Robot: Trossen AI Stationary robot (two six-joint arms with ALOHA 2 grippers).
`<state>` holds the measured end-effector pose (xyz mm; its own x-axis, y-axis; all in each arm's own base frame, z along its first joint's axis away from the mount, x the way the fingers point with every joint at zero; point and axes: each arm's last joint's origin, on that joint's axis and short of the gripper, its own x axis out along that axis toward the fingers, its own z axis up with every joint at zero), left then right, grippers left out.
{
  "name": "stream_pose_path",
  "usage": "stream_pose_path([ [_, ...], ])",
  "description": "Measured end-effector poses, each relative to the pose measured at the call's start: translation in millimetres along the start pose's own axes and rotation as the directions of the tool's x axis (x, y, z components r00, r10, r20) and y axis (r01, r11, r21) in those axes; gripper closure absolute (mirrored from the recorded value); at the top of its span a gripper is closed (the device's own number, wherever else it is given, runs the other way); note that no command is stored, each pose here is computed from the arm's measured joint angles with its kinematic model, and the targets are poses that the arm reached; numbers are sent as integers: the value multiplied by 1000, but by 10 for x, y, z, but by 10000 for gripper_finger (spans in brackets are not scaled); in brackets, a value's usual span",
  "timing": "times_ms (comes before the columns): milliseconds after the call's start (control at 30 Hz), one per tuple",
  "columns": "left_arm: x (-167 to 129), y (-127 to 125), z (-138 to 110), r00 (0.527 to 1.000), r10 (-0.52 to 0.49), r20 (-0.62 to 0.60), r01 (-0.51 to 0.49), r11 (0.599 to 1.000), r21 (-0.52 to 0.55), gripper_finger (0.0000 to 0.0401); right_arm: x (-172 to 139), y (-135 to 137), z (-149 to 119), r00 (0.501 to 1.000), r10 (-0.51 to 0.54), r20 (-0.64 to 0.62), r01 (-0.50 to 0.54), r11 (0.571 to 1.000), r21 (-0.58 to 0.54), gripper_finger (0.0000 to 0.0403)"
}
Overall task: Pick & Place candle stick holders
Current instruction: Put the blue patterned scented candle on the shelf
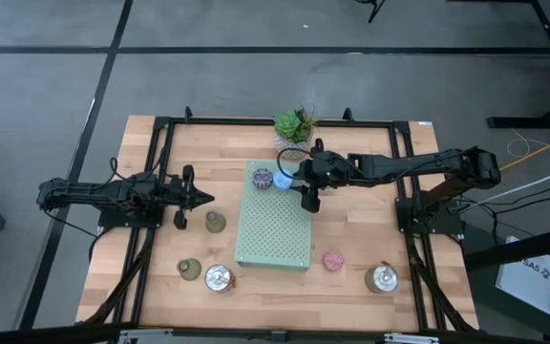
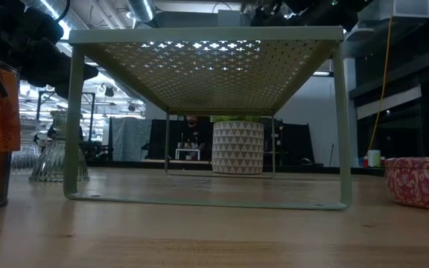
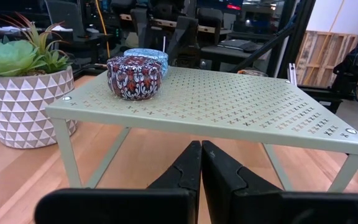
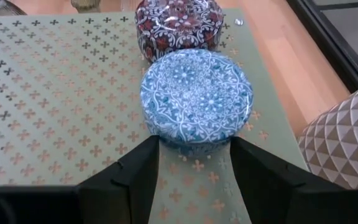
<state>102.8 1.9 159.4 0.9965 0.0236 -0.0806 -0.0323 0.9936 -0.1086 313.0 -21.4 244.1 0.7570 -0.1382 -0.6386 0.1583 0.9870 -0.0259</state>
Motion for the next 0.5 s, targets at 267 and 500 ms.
stream_pose_path([
  [267,0,0,0,1000,0,0,0,1000,0,395,41,5,21,1000,1,29,-1,1000,3,202],
  [500,0,0,0,1000,0,0,0,1000,0,395,71,9,28,999,2,40,-2,1000,-4,202],
])
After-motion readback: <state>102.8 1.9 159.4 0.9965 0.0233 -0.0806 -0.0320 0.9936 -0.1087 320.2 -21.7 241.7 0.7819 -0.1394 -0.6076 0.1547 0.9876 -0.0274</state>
